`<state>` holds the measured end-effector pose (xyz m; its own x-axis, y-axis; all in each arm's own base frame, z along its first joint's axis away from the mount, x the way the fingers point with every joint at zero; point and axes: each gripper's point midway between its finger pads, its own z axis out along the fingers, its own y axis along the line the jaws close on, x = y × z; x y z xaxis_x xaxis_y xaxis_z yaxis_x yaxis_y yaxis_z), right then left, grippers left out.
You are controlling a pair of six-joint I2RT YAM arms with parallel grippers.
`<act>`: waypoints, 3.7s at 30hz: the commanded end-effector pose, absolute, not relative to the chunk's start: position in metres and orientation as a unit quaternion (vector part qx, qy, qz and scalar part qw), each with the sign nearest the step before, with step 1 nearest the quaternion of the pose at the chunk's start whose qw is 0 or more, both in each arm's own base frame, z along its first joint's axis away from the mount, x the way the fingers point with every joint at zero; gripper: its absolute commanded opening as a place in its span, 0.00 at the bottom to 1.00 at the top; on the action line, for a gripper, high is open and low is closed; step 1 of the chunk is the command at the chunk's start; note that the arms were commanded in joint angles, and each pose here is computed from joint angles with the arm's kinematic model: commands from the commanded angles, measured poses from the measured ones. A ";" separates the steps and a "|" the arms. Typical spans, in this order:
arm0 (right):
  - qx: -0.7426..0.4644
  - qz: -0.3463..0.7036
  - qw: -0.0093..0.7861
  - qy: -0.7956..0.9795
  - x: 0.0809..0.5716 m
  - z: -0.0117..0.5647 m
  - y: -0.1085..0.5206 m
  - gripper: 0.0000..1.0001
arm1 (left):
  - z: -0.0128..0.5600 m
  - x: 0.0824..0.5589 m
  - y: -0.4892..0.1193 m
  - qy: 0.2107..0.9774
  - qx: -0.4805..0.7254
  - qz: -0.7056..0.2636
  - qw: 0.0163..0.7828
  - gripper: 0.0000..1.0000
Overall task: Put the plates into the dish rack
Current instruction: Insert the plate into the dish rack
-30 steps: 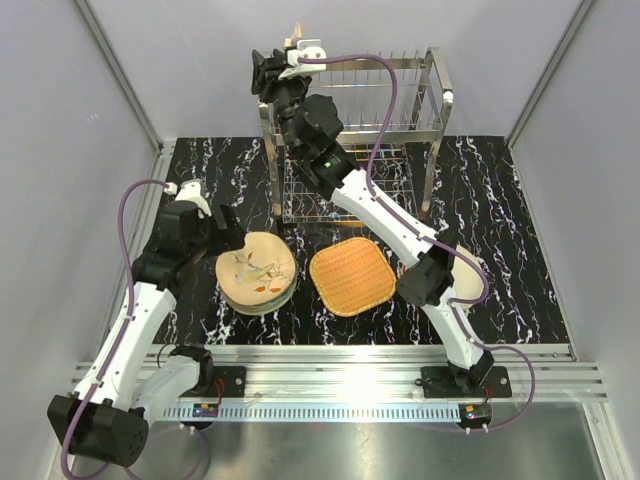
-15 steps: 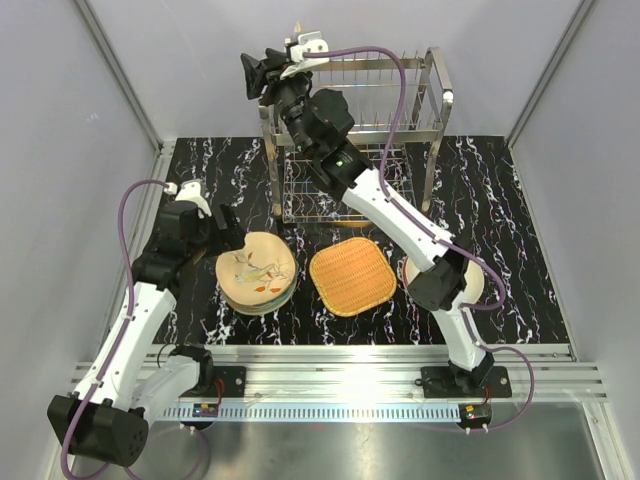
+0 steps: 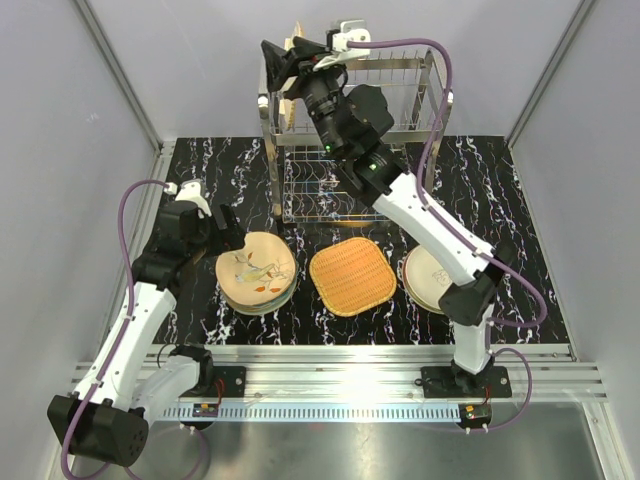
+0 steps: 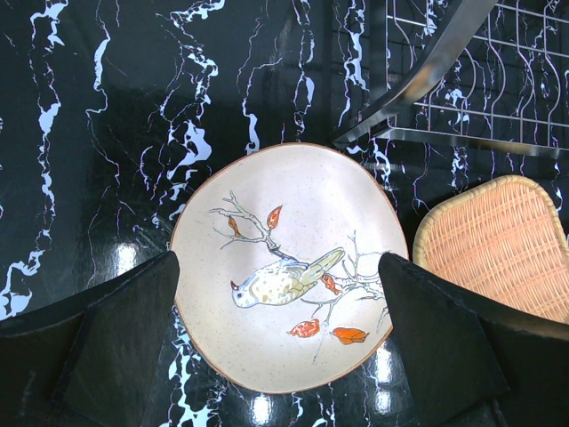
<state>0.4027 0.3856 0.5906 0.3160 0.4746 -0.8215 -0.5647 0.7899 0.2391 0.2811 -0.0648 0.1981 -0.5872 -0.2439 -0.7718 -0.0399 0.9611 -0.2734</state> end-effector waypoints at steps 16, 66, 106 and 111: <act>0.013 0.372 0.739 0.561 0.445 0.552 0.355 0.72 | 0.221 0.288 -0.070 0.864 -0.073 -0.133 0.479 0.99; -0.091 0.469 0.688 0.547 0.425 0.547 0.411 0.71 | 0.219 0.289 -0.070 0.865 -0.072 -0.132 0.478 0.99; -0.127 0.407 0.738 0.523 0.349 0.569 0.330 0.76 | 0.216 0.291 -0.075 0.868 -0.056 -0.145 0.472 0.99; -0.137 0.358 0.754 0.534 0.318 0.547 0.289 0.73 | 0.219 0.291 -0.084 0.862 -0.037 -0.165 0.478 0.99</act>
